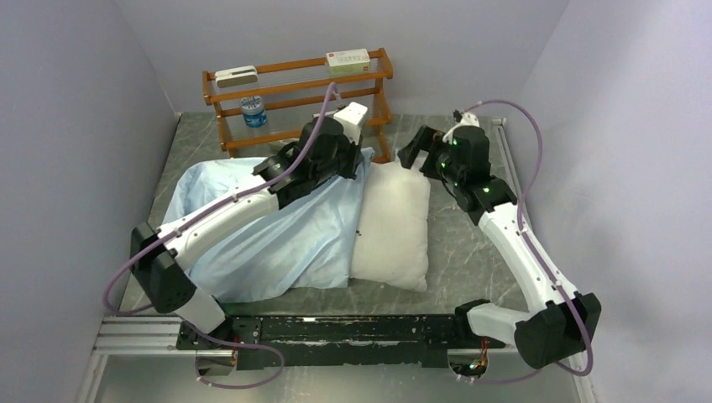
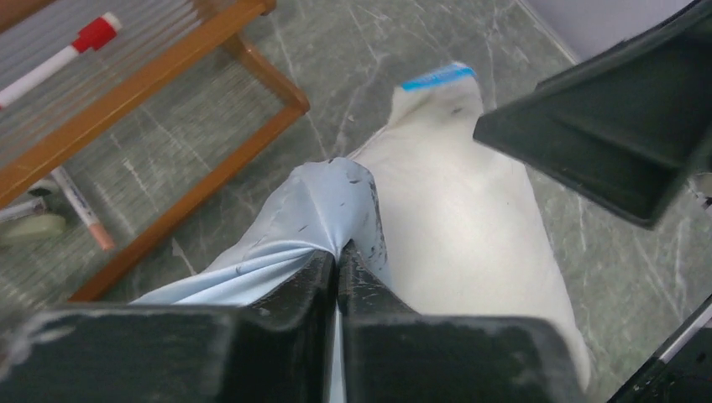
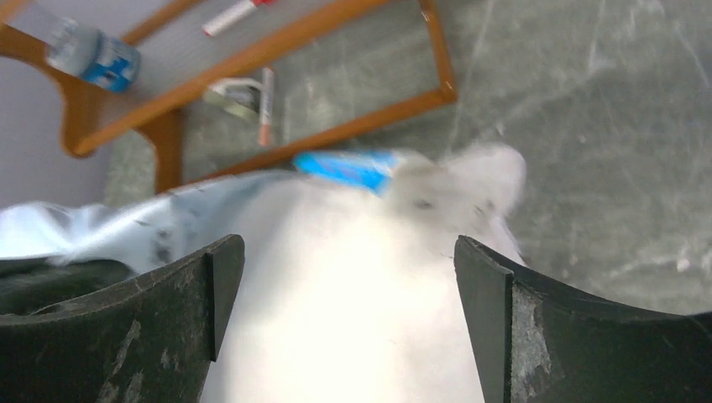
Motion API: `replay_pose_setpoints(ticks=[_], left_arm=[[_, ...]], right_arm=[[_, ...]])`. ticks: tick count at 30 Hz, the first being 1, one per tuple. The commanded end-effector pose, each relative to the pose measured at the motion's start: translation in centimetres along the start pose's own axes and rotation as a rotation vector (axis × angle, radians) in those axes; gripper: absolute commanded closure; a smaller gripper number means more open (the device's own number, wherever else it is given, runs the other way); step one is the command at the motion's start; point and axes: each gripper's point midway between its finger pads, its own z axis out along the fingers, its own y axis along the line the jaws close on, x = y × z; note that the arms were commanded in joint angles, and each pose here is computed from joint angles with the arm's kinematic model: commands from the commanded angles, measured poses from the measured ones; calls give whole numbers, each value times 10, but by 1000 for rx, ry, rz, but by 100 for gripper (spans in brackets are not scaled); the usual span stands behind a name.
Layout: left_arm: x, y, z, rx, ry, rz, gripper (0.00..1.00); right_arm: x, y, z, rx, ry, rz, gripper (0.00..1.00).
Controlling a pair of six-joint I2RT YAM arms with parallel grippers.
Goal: Put the pillow into the pillowcase
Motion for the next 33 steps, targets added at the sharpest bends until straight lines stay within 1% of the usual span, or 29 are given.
replay_pose_setpoints(ticks=[1, 2, 3, 4, 5, 7, 9, 10, 13, 16, 20, 27, 31, 33], left_arm=[[-47, -32, 1, 141, -98, 6, 81], [-45, -31, 2, 130, -76, 10, 65], [-44, -27, 1, 107, -53, 11, 55], [-38, -22, -2, 72, -11, 11, 49], [-33, -18, -7, 39, 17, 13, 46], [-21, -14, -19, -18, 55, 35, 42], [0, -10, -32, -73, 101, 62, 41], [17, -6, -38, -106, 140, 70, 41], [54, -4, -52, -146, 230, 71, 41], [78, -6, -63, -198, 296, 101, 39], [96, 1, -74, -318, 353, 149, 37], [127, -6, -51, -308, 390, 146, 36], [149, 2, -33, -385, 423, 185, 36], [156, 2, -27, -405, 431, 194, 39]], right_arm=[[42, -31, -2, -52, 121, 55, 3], [46, -37, -4, -57, 125, 90, 3], [50, -41, -6, -65, 129, 117, 3], [57, -46, -8, -60, 138, 145, 3], [62, -51, -10, -41, 142, 171, 3], [72, -60, -13, -3, 145, 204, 3], [84, -65, -15, 4, 146, 227, 2], [90, -66, -16, -1, 149, 234, 2], [107, -65, -14, -37, 185, 253, 3], [123, -59, -14, -88, 241, 267, 6], [141, -64, -15, -100, 268, 272, 8], [162, -64, -13, -136, 316, 290, 8], [165, -67, -12, -129, 318, 285, 8], [168, -64, -13, -147, 325, 298, 8]])
